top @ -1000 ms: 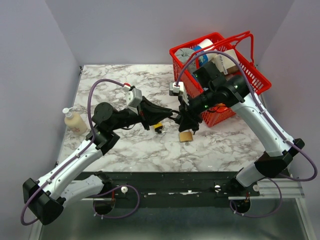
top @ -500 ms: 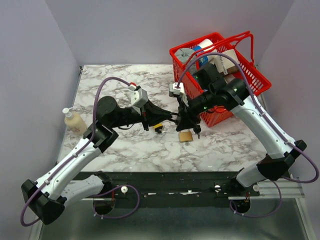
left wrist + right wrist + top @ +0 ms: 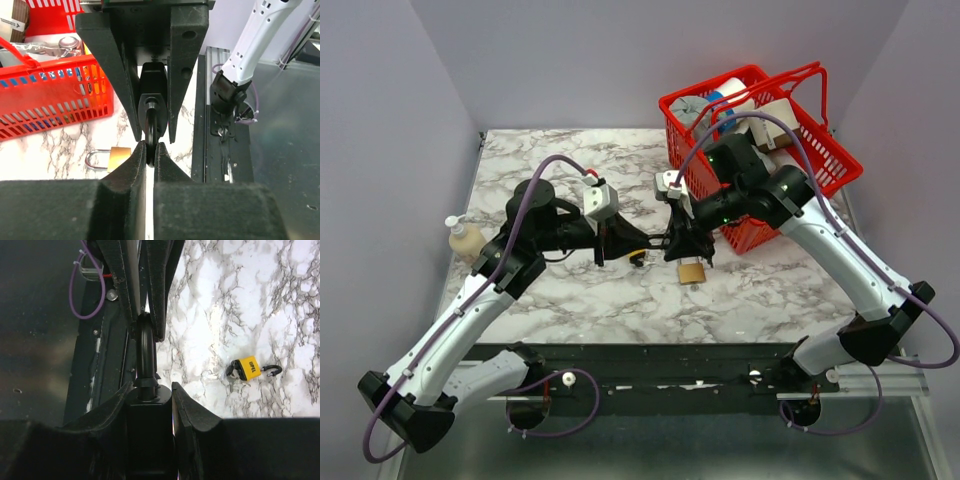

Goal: Lock with the key
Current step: Lock the lock.

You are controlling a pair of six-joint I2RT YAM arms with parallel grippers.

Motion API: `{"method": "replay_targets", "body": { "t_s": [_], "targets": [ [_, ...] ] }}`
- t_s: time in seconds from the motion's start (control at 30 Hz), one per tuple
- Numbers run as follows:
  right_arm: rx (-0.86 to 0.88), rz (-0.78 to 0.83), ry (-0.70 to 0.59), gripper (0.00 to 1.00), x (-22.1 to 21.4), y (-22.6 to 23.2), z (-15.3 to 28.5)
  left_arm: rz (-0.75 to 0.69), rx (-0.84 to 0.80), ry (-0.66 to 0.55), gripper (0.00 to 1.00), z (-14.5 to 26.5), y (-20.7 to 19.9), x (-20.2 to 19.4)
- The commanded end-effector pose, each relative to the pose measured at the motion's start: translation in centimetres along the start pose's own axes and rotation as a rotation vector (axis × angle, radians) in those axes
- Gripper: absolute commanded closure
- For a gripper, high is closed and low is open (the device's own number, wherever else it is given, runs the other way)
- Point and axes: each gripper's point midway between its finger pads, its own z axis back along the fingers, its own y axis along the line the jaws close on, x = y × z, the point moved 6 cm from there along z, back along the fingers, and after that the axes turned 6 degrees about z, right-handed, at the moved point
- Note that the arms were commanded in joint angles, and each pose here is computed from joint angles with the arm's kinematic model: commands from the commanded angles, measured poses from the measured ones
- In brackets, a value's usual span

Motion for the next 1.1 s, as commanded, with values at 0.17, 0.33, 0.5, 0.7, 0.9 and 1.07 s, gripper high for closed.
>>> {"method": "replay_targets", "body": {
  "t_s": [0.17, 0.33, 0.5, 0.7, 0.9, 1.07],
  "targets": [
    [-0.078, 0.260, -0.195, 0.99, 5.6, -0.8, 2.6, 0.177, -0.081, 0.160, 0.57, 0.2, -1.3, -3.5],
    [-0.083, 0.259, -0.172, 0.99, 5.4, -0.9, 2.7, 0.124, -0.078, 0.141, 0.44, 0.9, -1.7, -2.6],
    [-0.061, 0.240, -0.149, 0.99, 4.8, -0.7, 2.4, 0.028, 0.005, 0.062, 0.41, 2.2, -1.8, 0.4],
    [-0.032, 0.235, -0.134, 0.99, 4.7, -0.5, 1.8, 0.053, 0.063, 0.020, 0.41, 1.6, -0.9, 3.0],
    [-0.017, 0.221, -0.112, 0.99, 4.4, -0.5, 1.3, 0.039, 0.086, 0.047, 0.47, 1.2, 0.0, 4.1],
    [-0.015, 0.221, -0.108, 0.99, 4.8, -0.7, 1.2, 0.033, 0.094, 0.074, 0.51, 0.8, 0.6, 3.6]
  ]
}}
